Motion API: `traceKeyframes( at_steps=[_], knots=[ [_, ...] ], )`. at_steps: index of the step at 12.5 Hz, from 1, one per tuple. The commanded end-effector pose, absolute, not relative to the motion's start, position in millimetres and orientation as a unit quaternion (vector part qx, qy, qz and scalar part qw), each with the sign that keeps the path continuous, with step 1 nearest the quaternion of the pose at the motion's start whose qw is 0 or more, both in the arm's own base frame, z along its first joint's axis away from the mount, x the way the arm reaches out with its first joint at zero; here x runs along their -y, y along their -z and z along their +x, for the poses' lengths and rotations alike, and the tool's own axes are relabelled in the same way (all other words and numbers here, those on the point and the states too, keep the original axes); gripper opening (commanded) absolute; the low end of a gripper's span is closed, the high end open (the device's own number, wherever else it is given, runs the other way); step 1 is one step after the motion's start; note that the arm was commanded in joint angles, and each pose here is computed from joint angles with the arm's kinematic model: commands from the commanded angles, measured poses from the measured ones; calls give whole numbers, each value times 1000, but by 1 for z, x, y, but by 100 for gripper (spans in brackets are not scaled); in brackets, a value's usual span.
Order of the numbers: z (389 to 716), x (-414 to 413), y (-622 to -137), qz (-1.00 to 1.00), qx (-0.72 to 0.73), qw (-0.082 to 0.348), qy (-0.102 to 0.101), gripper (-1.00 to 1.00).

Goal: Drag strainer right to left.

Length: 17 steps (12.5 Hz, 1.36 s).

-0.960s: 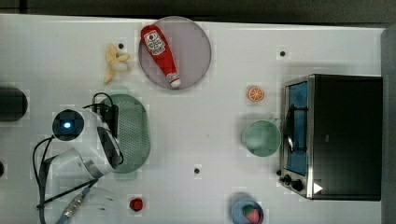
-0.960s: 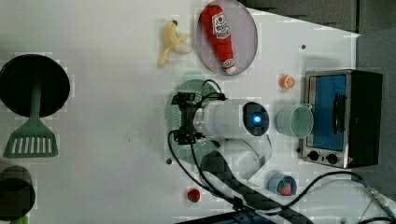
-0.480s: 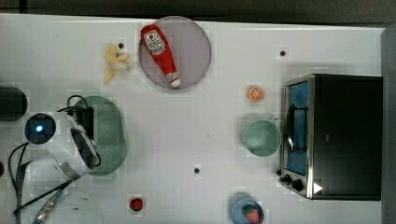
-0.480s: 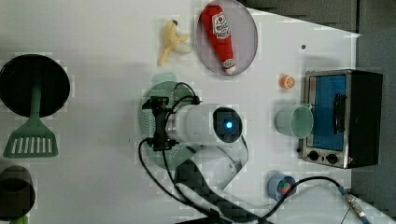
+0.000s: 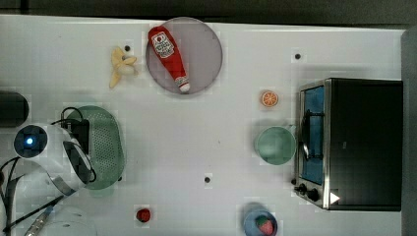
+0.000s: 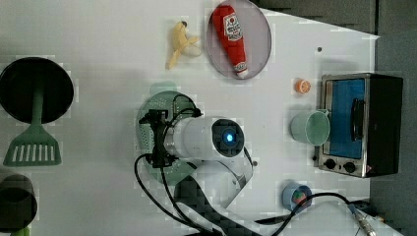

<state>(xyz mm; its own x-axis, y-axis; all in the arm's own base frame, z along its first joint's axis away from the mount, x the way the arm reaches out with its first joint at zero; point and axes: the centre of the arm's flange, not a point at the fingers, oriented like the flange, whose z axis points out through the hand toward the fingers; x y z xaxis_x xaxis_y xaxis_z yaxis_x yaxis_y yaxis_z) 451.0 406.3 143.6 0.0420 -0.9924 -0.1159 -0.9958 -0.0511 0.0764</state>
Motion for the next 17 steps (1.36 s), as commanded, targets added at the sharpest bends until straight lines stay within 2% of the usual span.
traceKeyframes(
  at_steps=[1, 3, 7, 12, 14, 17],
  knots=[
    [467, -408, -181, -712, -698, 28, -67, 100],
    [472, -396, -220, -730, -680, 1, -67, 100],
    [489, -337, -350, -786, -615, -18, -62, 100],
    [493, -185, -520, -831, -553, 25, -52, 100],
    [482, -108, -567, -859, -510, 29, -32, 100],
    [460, 2, -605, -893, -449, 0, 5, 100]
  ],
)
